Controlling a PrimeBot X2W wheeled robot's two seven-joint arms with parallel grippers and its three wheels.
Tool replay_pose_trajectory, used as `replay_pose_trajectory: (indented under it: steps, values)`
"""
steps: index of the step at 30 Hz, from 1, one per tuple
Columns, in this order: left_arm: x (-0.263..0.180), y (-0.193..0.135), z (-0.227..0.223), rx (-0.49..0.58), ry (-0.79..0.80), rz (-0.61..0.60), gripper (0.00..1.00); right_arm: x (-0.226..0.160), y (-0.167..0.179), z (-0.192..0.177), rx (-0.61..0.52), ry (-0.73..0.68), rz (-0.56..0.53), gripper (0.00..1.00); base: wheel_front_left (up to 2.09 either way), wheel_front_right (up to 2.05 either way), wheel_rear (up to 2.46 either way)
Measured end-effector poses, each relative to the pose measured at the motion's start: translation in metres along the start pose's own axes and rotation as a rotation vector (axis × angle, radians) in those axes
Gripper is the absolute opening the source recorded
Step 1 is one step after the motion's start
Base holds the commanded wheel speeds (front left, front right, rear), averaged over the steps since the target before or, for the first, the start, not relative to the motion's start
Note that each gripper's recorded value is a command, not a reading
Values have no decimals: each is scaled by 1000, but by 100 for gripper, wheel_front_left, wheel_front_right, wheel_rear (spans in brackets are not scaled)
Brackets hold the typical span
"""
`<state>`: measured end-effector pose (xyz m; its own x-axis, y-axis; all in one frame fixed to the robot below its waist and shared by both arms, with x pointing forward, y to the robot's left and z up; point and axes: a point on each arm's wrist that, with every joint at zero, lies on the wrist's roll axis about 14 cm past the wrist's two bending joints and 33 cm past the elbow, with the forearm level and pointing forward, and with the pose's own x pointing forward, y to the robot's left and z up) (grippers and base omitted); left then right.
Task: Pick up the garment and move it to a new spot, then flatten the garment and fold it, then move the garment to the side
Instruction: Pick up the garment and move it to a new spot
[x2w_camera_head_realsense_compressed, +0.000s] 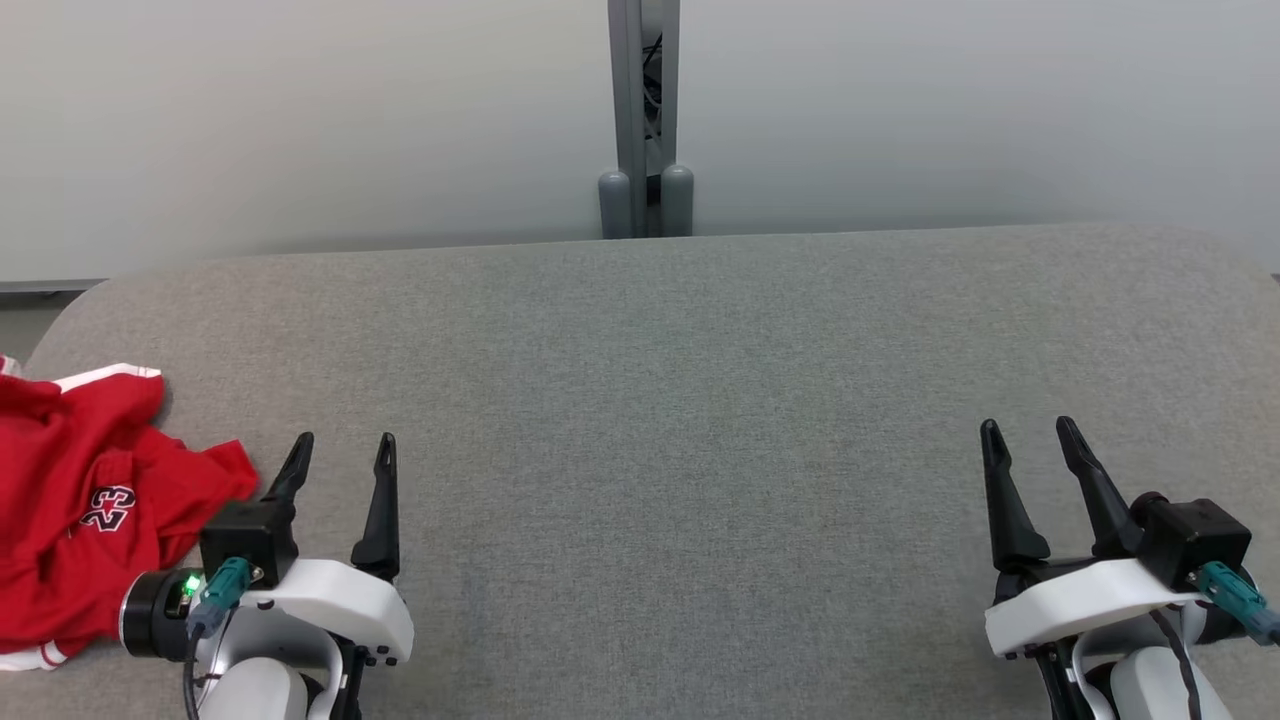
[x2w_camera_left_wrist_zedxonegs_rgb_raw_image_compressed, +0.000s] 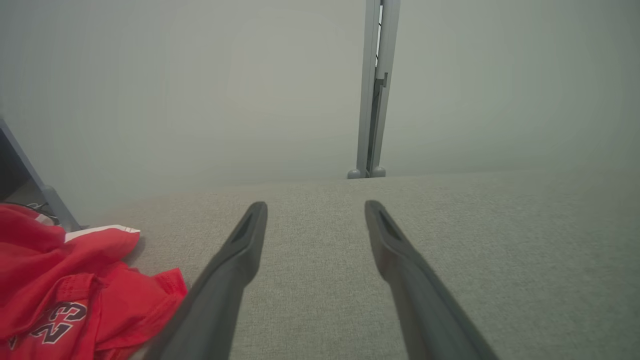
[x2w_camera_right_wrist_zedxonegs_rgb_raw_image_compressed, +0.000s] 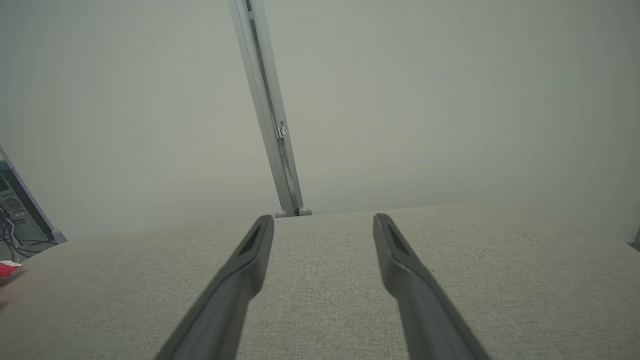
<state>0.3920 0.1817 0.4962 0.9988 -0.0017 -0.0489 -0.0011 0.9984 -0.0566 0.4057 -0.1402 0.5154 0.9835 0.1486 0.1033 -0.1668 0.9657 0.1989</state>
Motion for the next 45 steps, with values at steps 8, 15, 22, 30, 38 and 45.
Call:
replay_pose_trajectory:
  steps: [8, 15, 22, 30, 38, 45]
  values:
    - [-12, 44, 12, -21, -52, 132, 100, 21, 37, -7, 16, 10, 107, 100, 0, 0, 0]
    - [-42, 91, 17, -37, -81, 284, 100, 40, 87, -10, 31, 10, 246, 100, 0, 0, 0]
    - [-86, 140, 26, -44, -127, 455, 100, 49, 147, -10, 57, 3, 404, 100, 0, 0, 0]
    - [-134, 175, 34, -40, -161, 600, 100, 47, 202, -8, 87, -1, 550, 100, 0, 0, 0]
    - [-154, 186, 34, -37, -161, 640, 100, 42, 220, -9, 90, 5, 602, 100, 0, 0, 0]
    - [-153, 185, 33, -31, -145, 634, 100, 41, 220, -13, 89, 15, 601, 100, 0, 0, 0]
